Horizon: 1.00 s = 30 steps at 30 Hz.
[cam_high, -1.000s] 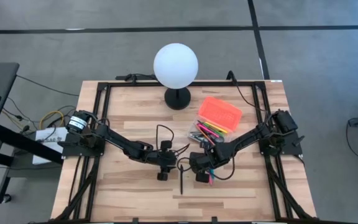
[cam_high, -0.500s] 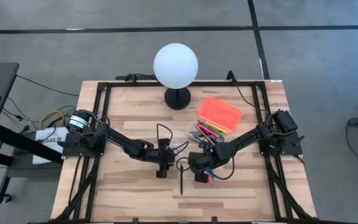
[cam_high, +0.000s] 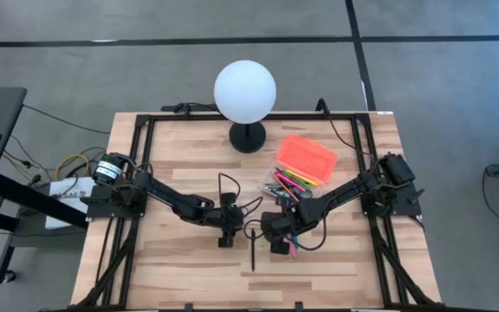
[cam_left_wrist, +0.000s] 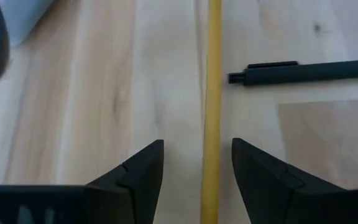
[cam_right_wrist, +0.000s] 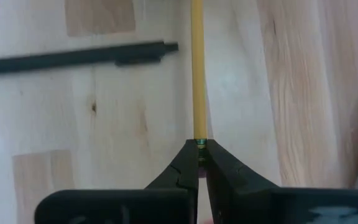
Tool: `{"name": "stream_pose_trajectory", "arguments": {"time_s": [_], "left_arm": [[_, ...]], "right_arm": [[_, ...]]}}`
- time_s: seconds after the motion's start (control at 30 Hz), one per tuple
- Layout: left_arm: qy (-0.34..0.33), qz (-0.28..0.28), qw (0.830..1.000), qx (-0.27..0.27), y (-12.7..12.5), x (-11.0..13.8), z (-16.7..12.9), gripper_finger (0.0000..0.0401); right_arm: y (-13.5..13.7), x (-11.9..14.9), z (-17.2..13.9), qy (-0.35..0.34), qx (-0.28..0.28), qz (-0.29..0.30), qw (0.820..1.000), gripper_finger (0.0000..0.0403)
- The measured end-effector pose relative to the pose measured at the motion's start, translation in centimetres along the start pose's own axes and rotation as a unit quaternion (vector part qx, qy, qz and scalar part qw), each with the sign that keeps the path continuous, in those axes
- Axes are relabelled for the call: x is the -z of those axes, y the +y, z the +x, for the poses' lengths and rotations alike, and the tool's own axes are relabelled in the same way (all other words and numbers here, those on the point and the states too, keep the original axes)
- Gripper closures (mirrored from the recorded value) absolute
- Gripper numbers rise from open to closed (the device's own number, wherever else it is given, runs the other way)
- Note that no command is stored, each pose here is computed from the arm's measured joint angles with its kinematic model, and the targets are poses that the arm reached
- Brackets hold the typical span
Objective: Pick & place school supplies into a supply box
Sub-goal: Put the yellow pencil into the orange supply box
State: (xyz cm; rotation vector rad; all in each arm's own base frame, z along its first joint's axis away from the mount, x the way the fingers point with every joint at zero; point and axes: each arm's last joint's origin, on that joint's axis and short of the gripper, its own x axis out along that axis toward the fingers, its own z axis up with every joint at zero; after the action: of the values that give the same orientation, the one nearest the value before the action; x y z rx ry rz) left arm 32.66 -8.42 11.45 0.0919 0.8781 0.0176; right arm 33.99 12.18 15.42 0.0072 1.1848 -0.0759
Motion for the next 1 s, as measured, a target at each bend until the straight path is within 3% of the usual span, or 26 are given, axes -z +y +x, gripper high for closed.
{"name": "stream_pose_trajectory", "arguments": {"time_s": [0.17, 0.6, 0.83, 1.0], "left_arm": [[0.007, -0.012, 0.999, -0.039, 0.2, 0.2, -0.1, 0.0218], [0.095, -0.003, 0.994, -0.058, 1.0, 1.2, -3.0, 0.0218], [0.147, -0.011, 0.987, -0.063, 1.1, 2.0, -4.2, 0.0218], [0.149, -0.044, 0.985, -0.072, 1.2, 2.5, -4.1, 0.0218]], "right_arm": [[-0.2, 0.5, 0.0, 0.026, 0.010, 0.004, 1.000, 0.0402], [0.1, 1.6, -0.3, 0.069, 0.026, 0.013, 0.997, 0.0402], [-0.4, 1.5, -2.3, 0.053, 0.034, 0.023, 0.998, 0.0402], [-1.8, 1.5, -4.7, 0.045, 0.061, 0.040, 0.996, 0.0402]]}}
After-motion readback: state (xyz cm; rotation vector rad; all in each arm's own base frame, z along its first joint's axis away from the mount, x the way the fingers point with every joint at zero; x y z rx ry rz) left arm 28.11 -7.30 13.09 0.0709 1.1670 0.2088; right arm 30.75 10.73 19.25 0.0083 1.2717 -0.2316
